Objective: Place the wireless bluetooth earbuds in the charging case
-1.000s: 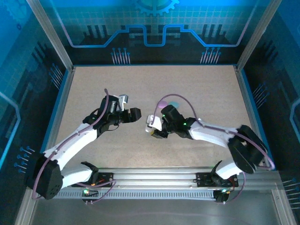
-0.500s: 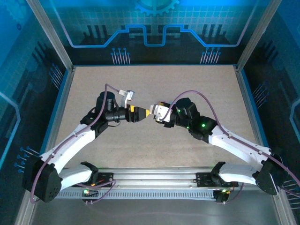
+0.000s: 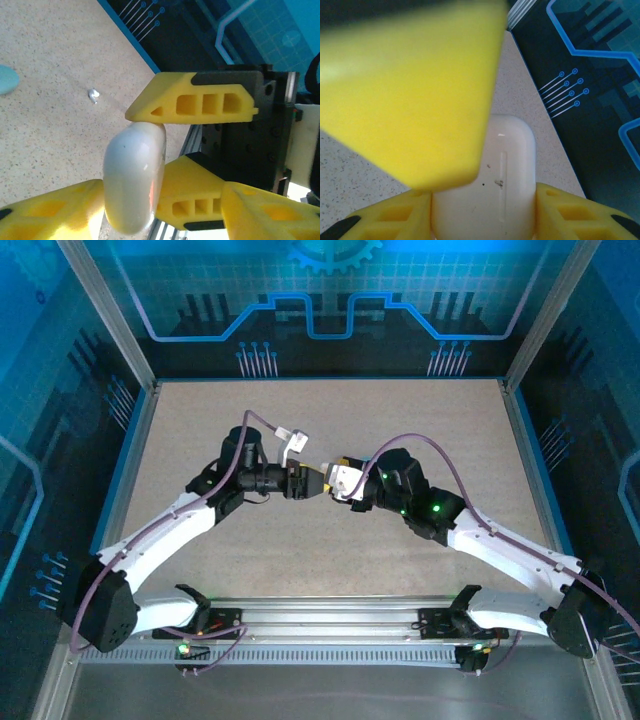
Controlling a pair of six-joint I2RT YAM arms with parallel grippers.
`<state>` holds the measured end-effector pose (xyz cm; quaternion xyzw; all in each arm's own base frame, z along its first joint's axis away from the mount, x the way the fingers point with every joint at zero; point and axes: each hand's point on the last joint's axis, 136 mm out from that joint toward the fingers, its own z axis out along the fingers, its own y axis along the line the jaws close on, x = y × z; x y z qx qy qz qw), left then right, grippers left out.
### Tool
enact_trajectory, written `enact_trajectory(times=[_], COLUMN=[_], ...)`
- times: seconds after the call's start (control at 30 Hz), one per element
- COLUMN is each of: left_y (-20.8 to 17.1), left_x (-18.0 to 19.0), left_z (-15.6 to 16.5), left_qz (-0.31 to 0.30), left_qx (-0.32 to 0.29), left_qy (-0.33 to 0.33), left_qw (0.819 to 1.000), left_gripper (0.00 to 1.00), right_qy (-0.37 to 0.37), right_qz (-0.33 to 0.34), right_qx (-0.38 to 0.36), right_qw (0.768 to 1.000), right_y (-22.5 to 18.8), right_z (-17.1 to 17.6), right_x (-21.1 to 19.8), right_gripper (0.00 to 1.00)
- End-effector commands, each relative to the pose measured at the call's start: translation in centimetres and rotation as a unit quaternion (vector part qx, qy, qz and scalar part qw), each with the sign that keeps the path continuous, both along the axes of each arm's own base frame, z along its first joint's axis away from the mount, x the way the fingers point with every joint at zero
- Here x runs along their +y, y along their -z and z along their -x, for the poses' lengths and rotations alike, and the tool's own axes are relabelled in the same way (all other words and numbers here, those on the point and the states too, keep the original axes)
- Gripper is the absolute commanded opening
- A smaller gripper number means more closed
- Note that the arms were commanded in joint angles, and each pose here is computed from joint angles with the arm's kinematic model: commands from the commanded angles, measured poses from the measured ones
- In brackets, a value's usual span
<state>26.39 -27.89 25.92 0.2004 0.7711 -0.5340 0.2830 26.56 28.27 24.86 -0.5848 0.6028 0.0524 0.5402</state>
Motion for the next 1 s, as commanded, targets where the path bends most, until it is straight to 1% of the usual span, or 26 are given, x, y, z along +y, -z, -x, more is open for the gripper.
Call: enact_trajectory(times=[0.0, 0.27, 0.43, 0.57, 0.6, 0.67, 0.8, 0.87, 0.97], left_y=[-1.55, -1.18, -1.2, -1.21, -1.25, -1.31, -1.56, -1.64, -1.49], left_x=[-0.81, -1.35, -1.45, -1.43, -1.46, -1.5, -1.49, -1.53, -1.54], left_z=[-0.06, 0.19, 0.19, 0.13, 0.13, 0.07, -0.04, 0.0, 0.01], left_qz=[0.019, 0.016, 0.017, 0.017, 0.019, 0.02, 0.025, 0.027, 0.026], left_qx=[-0.019, -0.013, -0.013, -0.014, -0.014, -0.013, -0.015, -0.015, -0.014], left_qy=[0.019, 0.03, 0.03, 0.029, 0.03, 0.028, 0.025, 0.026, 0.027], left_qw=[0.999, 0.999, 0.999, 0.999, 0.999, 0.999, 0.999, 0.999, 0.999], left_gripper=[0.55, 0.44, 0.34, 0.29, 0.28, 0.32, 0.34, 0.34, 0.3], right_qy=[-0.012, -0.016, -0.017, -0.019, -0.021, -0.027, -0.026, -0.027, -0.027], right_qz=[-0.039, -0.046, -0.047, -0.052, -0.051, -0.048, -0.044, -0.045, -0.047], right_qx=[-0.028, -0.027, -0.027, -0.025, -0.025, -0.026, -0.028, -0.027, -0.029], right_qw=[0.999, 0.998, 0.998, 0.998, 0.998, 0.998, 0.998, 0.998, 0.998], right_y=[-3.22, -3.45, -3.49, -3.66, -3.56, -3.49, -3.38, -3.39, -3.44], right_z=[0.22, 0.35, 0.38, 0.47, 0.52, 0.74, 0.65, 0.68, 0.72], right_x=[0.49, 0.66, 0.74, 0.76, 0.8, 0.85, 0.77, 0.8, 0.81], right_gripper=[0.45, 0.46, 0.45, 0.46, 0.46, 0.46, 0.46, 0.46, 0.46])
